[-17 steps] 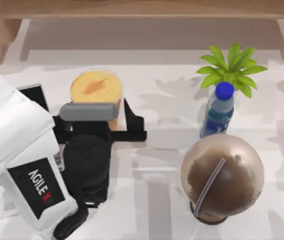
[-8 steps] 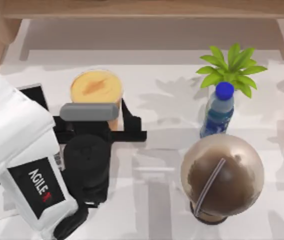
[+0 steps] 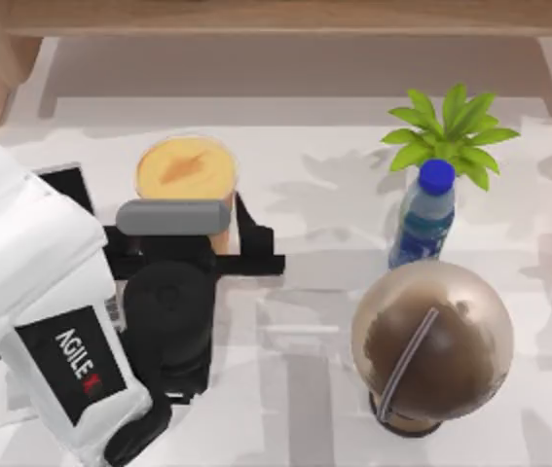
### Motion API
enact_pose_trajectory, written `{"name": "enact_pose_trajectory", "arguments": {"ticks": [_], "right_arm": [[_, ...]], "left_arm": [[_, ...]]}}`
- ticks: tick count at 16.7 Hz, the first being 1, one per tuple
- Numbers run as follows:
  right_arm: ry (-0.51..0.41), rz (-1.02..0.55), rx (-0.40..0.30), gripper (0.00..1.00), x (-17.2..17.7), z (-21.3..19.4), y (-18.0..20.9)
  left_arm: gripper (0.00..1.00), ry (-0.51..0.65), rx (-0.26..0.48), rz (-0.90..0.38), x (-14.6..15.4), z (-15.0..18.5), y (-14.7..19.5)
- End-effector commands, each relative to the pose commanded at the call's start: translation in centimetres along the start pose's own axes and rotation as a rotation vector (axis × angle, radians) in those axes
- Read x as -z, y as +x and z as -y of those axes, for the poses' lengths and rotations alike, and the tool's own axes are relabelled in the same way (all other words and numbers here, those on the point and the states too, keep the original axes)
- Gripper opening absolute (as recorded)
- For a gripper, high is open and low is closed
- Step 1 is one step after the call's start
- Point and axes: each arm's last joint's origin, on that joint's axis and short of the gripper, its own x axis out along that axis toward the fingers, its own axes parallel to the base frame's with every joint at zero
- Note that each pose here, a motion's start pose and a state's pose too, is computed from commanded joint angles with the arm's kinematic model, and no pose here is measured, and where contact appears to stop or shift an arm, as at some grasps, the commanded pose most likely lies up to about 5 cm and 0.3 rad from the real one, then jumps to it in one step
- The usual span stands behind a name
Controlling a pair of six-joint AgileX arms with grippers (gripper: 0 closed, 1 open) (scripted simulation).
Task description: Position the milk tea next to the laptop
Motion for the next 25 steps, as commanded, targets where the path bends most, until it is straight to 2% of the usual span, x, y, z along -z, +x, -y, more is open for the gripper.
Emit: {"name": "enact_pose_trajectory", "arguments": {"ticks": [16, 20, 25], "right_arm": [[0.000, 0.000, 0.000, 1.00, 0.0, 0.0, 0.0], [0.000, 0.000, 0.000, 1.00, 0.0, 0.0, 0.0], [0.000, 0.000, 0.000, 1.00, 0.0, 0.0, 0.0]], "left_arm": [[0.00, 0.003, 0.001, 0.000, -1.0, 0.1, -0.1], [0.00, -0.066, 0.006, 0.075, -3.2, 0.8, -0.2], [0.00, -0.100, 0.009, 0.101, -4.8, 1.1, -2.2]]}}
